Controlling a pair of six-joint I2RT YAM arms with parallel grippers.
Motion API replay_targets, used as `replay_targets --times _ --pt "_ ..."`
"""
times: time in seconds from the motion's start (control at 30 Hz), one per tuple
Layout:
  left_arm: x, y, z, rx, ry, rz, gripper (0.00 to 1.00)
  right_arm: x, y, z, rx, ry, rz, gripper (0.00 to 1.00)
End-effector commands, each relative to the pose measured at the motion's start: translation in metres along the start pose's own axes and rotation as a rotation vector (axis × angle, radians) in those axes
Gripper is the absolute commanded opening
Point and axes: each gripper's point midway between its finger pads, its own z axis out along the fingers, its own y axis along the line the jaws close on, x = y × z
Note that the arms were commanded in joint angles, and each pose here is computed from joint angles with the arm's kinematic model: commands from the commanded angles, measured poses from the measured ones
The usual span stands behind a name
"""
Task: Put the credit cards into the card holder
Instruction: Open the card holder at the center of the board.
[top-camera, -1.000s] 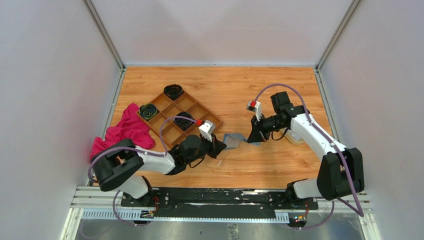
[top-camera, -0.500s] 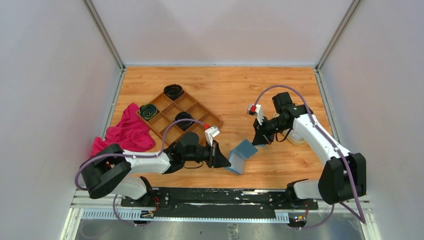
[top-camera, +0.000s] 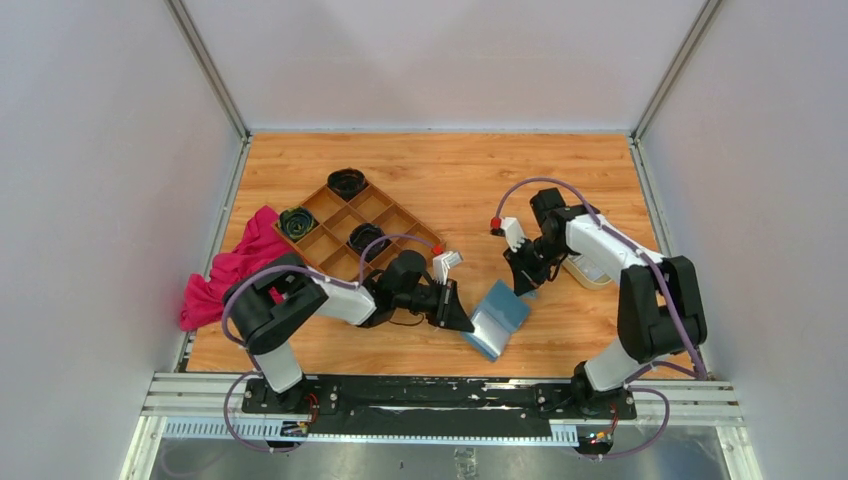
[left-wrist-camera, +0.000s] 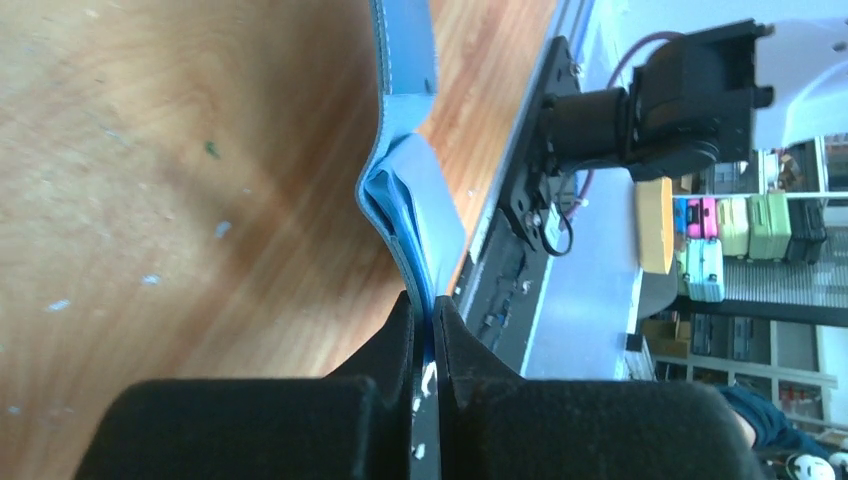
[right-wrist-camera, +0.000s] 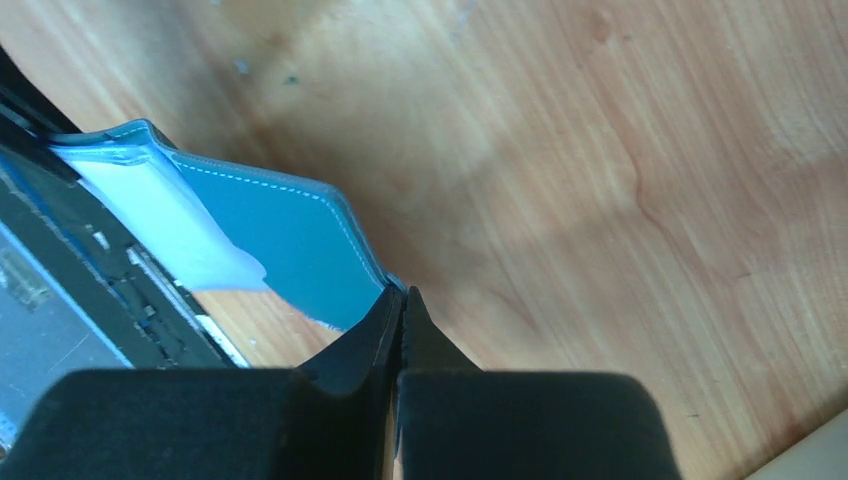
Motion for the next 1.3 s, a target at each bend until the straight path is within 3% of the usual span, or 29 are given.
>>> replay_targets --times 0.0,0.1,0.27,0.4,0.53,0.63,0.73,0.83,0.97,1.13,1.27 --pt "-0.006 0.021 0.007 -0.024 0.023 -0.012 0.00 0.003 -0.039 0.001 0.142 0.061 0.042 0.00" --pt "-0.005 0.036 0.013 -0.053 0.038 -0.024 0.00 0.005 -0.052 0.010 0.165 0.091 0.058 0.02" --pt "0.000 0.051 0.015 -0.105 0.050 -0.046 0.00 -0.003 -0.061 0.005 0.201 0.081 0.051 0.21" --pt "0.001 0.060 0.015 -0.142 0.051 -0.074 0.00 -0.030 -0.056 -0.035 0.301 -0.063 -0.048 0.42" --pt "0.000 0.063 0.018 -0.154 0.053 -0.109 0.00 -0.055 -0.013 -0.069 0.268 -0.271 -0.235 0.48" --pt "-0.003 0.063 0.018 -0.158 0.045 -0.113 0.00 -0.060 0.045 -0.057 0.021 -0.422 -0.396 0.48" --pt "-0.005 0.062 0.019 -0.158 0.040 -0.116 0.00 -0.046 0.085 -0.030 -0.162 -0.438 -0.536 0.44" --pt "-0.005 0.063 0.019 -0.160 0.037 -0.118 0.00 -0.038 0.082 -0.004 -0.155 -0.324 -0.552 0.35" --pt "-0.005 0.063 0.019 -0.164 0.035 -0.119 0.00 -0.033 0.056 0.018 -0.108 -0.154 -0.420 0.12" --pt "-0.009 0.063 0.017 -0.172 0.018 -0.109 0.03 -0.012 0.005 0.033 0.078 0.064 -0.274 0.05" --pt "-0.014 0.061 0.015 -0.184 -0.009 -0.098 0.11 0.003 -0.001 0.043 0.070 0.135 -0.238 0.04"
